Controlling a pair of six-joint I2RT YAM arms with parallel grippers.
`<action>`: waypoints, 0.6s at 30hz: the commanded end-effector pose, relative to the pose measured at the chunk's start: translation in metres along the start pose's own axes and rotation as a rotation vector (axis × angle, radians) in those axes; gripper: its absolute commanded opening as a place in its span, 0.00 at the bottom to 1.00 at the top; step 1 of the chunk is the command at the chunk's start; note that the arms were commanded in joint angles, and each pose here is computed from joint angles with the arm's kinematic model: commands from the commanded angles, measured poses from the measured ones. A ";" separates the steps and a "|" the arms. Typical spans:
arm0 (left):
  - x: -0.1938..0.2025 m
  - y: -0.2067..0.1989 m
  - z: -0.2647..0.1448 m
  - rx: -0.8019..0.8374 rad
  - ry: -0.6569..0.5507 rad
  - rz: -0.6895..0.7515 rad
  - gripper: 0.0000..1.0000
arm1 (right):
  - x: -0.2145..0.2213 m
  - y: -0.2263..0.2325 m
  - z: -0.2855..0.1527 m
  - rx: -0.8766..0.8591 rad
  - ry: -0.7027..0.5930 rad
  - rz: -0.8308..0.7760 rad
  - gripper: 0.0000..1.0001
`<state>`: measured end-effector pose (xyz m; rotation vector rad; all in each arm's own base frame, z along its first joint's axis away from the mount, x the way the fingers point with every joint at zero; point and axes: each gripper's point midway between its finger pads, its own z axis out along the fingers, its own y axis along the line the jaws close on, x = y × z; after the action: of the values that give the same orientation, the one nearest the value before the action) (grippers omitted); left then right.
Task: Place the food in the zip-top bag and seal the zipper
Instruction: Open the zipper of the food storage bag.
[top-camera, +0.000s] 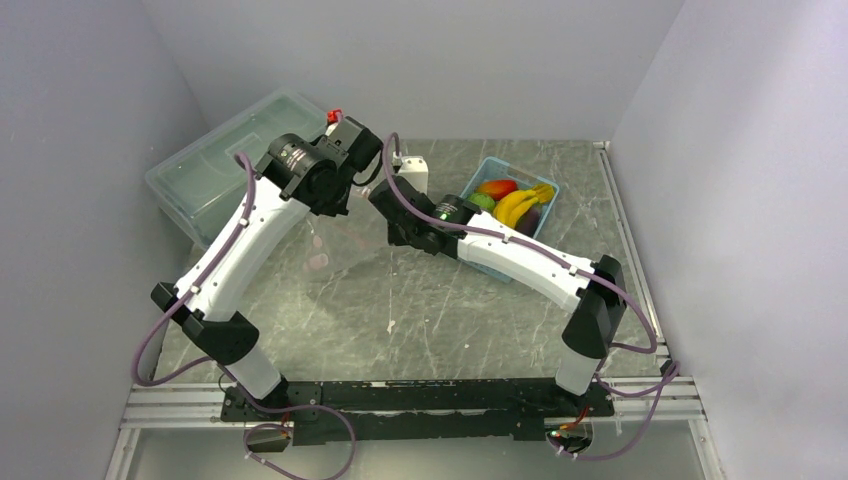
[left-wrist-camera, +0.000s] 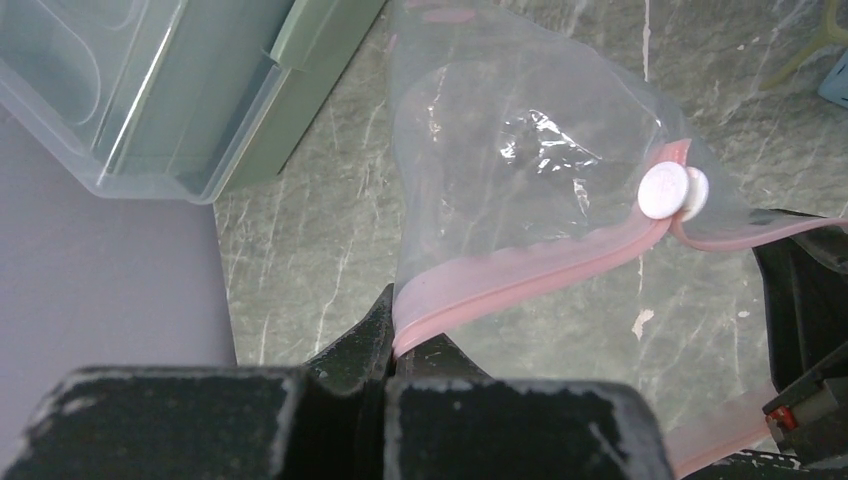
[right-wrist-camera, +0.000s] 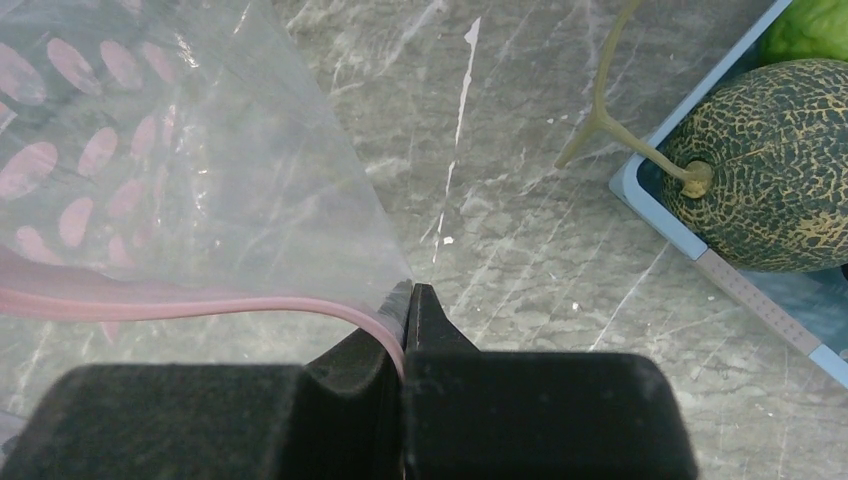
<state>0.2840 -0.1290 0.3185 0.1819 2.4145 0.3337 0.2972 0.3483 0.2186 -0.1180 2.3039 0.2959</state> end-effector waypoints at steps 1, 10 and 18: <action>0.010 0.029 -0.014 -0.097 0.014 0.037 0.00 | -0.008 -0.008 -0.002 0.022 -0.025 -0.006 0.00; 0.015 0.025 -0.011 -0.054 -0.012 0.025 0.00 | -0.018 0.005 -0.013 -0.061 -0.044 0.031 0.04; 0.025 0.027 0.002 -0.055 0.011 0.015 0.00 | -0.023 0.013 -0.024 -0.145 -0.053 0.063 0.23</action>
<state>0.2682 -0.1082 0.3017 0.2102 2.4481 0.4165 0.2945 0.3556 0.2212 -0.1288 2.3076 0.3851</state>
